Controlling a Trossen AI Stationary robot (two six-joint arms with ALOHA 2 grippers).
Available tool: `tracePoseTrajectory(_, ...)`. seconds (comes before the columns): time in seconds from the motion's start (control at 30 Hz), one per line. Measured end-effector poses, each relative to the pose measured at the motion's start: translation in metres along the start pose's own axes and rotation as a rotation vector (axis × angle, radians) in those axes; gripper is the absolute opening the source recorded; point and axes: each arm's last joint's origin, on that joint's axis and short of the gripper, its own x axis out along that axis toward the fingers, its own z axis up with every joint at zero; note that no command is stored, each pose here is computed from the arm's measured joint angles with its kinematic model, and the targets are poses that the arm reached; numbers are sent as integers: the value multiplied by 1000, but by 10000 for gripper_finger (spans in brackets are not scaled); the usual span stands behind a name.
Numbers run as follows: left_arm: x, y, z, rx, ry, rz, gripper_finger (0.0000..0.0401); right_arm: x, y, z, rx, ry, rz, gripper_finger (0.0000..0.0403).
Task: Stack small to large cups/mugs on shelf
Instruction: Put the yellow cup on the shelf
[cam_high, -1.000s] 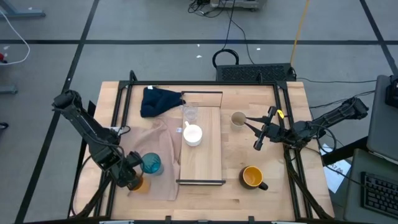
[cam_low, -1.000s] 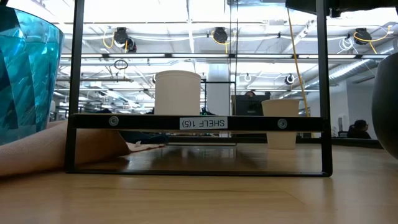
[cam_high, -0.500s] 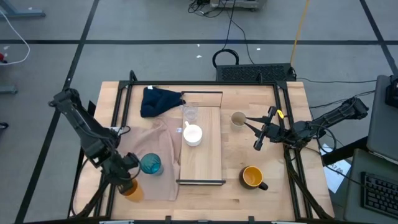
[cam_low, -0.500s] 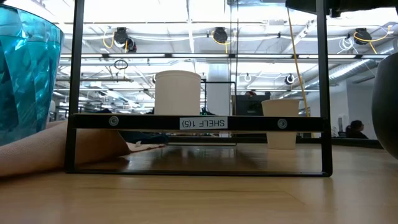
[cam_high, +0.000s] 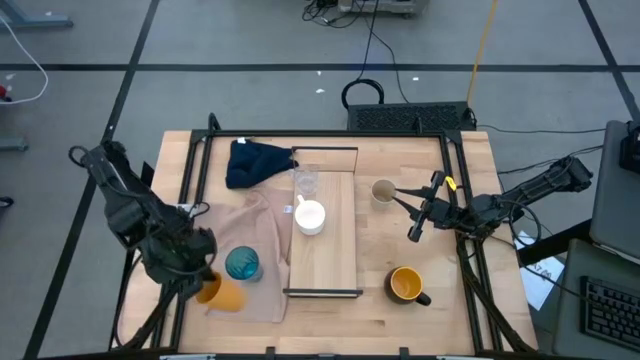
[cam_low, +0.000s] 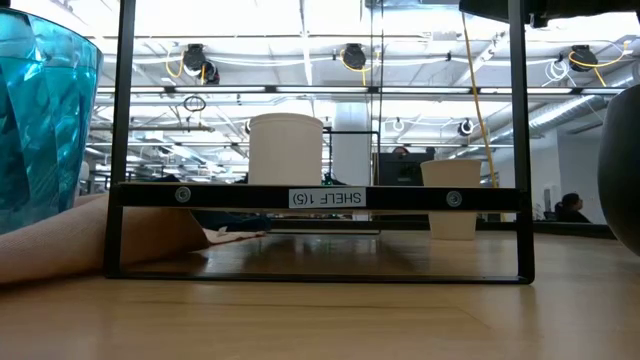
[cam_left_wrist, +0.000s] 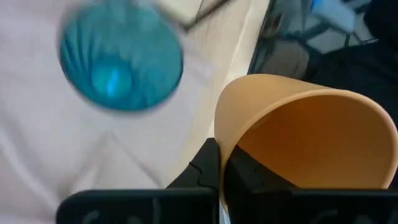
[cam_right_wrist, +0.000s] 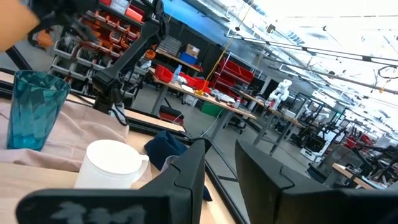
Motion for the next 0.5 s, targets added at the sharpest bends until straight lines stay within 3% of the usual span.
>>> tracePoseTrajectory(0.23,-41,-2,22,157,-173,72,2,0,0,0,19,1,1,82)
tracePoseTrajectory(0.5,-46,15,67,314,-237,320,2,0,1,-1,13,7,4,82)
